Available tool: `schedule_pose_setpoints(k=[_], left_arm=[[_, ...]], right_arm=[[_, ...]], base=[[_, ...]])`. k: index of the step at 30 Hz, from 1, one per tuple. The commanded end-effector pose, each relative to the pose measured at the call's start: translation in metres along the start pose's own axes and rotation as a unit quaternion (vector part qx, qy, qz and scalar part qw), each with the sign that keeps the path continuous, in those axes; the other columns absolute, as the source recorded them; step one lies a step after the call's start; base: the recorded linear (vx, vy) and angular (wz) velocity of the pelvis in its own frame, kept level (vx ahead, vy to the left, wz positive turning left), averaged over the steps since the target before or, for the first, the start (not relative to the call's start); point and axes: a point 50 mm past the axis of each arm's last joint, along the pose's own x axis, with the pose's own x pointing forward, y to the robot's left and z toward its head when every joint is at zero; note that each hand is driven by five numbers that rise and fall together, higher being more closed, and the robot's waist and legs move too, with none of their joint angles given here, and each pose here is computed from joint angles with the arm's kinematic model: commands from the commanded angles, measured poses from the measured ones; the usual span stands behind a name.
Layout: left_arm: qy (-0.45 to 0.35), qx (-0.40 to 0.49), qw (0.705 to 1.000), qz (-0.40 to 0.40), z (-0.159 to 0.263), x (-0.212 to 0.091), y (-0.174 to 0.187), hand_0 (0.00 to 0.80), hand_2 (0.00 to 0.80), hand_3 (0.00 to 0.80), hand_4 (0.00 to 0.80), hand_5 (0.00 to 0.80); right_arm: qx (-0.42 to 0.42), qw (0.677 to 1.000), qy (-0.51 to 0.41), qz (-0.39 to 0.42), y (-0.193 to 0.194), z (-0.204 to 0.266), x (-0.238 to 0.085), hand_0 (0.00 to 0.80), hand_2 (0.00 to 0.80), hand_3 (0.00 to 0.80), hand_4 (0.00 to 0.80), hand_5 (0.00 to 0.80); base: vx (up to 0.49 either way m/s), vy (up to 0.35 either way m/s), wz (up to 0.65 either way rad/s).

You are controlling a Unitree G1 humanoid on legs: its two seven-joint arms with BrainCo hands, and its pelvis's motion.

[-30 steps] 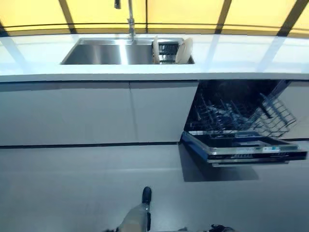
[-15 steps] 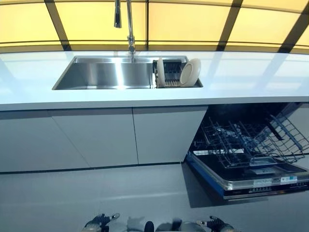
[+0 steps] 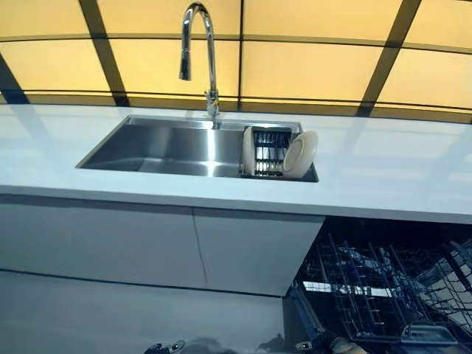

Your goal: Take plates into dishwasher

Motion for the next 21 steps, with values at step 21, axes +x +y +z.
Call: schedule_pose_setpoints(k=[21], left_arm=[[-0.064, 0.08, 0.995, -0.011, 0.044, 0.003, -0.002, 0.0, 0.0, 0.0, 0.0, 0.0]], right_arm=[[-0.117, 0.921, -0.264, 0.262, 0.018, 0.106, -0.04, 0.0, 0.0, 0.0, 0.0, 0.0]], base=[[0.19, 0.092, -0.23]])
